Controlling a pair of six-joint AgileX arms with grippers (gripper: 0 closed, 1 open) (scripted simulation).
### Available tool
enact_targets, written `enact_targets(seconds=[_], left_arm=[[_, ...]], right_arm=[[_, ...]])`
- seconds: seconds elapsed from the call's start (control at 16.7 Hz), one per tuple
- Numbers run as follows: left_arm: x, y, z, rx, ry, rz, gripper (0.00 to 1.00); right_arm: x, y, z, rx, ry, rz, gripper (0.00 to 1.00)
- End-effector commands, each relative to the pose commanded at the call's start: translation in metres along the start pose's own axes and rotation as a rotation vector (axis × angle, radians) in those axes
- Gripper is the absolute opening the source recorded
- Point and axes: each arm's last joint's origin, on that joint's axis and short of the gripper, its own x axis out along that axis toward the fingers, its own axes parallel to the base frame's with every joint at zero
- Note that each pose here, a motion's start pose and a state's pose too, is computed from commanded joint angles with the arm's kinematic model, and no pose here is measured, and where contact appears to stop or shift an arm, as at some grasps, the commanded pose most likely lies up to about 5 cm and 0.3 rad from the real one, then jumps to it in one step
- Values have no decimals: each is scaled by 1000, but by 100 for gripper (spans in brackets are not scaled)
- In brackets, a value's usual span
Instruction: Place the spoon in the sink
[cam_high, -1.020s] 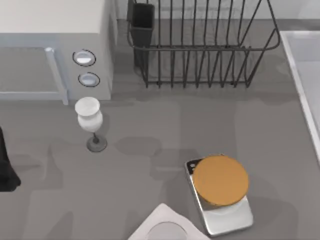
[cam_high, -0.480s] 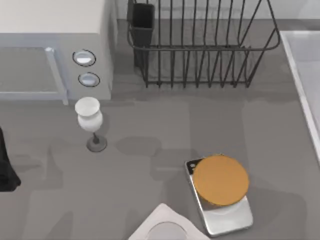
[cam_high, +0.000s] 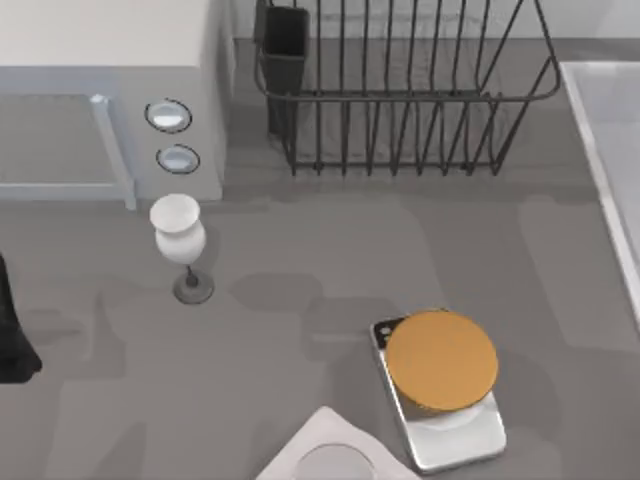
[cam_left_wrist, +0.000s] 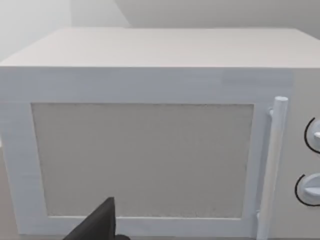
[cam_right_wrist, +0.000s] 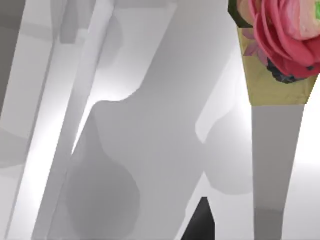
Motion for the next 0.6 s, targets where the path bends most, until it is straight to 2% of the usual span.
enact_targets(seconds=[0.36, 0.6], left_arm=[[0, 0, 0, 0, 0, 0, 100], [0, 0, 0, 0, 0, 0, 100]], right_arm=[[5, 0, -2, 2, 5, 2, 0], [5, 0, -2, 2, 5, 2, 30]])
